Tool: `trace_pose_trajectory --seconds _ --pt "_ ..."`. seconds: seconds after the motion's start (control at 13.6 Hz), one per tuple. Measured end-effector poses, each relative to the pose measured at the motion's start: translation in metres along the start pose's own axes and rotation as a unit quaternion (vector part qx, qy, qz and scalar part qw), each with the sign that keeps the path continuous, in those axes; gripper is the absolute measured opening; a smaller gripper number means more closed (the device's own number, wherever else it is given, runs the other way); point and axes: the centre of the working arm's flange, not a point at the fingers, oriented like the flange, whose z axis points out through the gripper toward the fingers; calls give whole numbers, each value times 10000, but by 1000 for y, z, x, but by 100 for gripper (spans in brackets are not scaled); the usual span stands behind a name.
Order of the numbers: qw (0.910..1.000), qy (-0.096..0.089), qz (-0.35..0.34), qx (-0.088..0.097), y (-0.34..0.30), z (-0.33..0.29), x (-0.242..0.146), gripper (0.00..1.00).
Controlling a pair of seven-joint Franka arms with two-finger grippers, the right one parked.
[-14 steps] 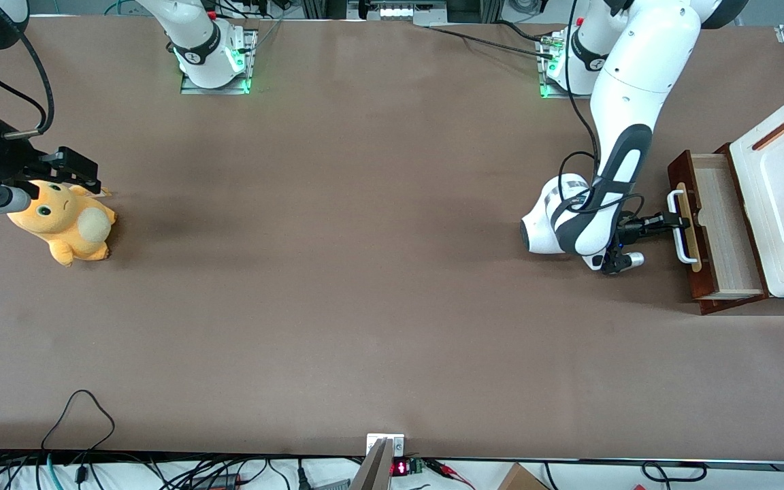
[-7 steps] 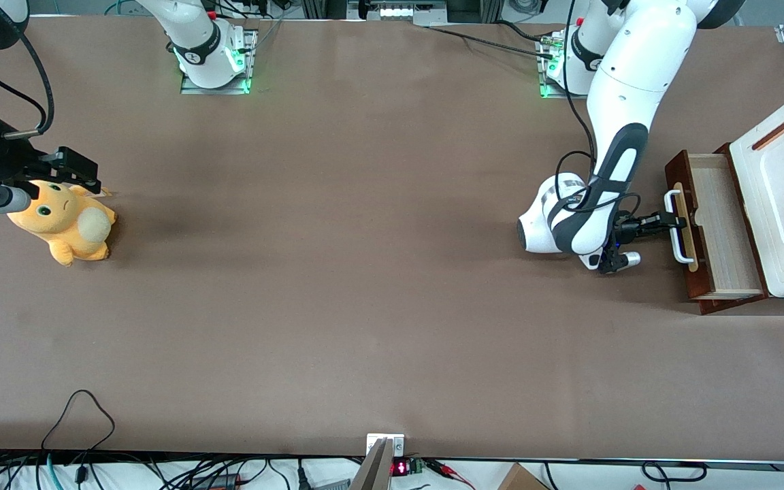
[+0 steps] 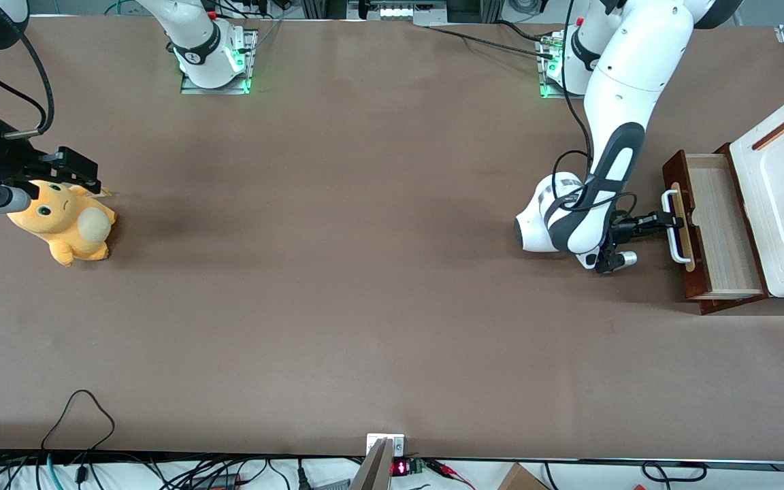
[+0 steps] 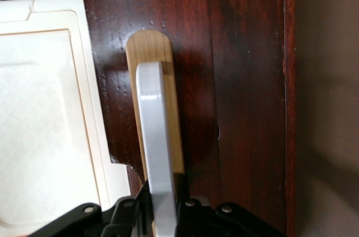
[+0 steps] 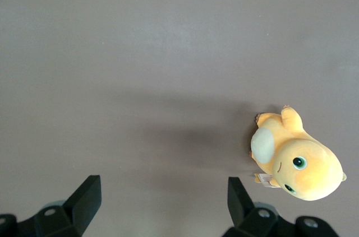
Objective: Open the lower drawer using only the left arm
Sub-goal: 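Pull the gripped handle outward, sliding the drawer open, then open the left gripper and back it away from the handle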
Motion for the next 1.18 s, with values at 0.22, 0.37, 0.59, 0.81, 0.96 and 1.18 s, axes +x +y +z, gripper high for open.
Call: trace_pose_trajectory --seconds 0.22,0.37,0.59,0.81,0.96,1.18 --pt "10000 -90 28 -6 1 -5 -5 20" --pt "9997 -211 109 -66 4 -16 -15 35" --pt "9996 -182 206 -74 7 -27 -21 65" --pt "9995 -205 235 -68 7 -25 -20 94" --pt "9994 -221 249 -75 7 -24 -21 100" --pt "9984 -349 417 -160 6 -24 -20 100"
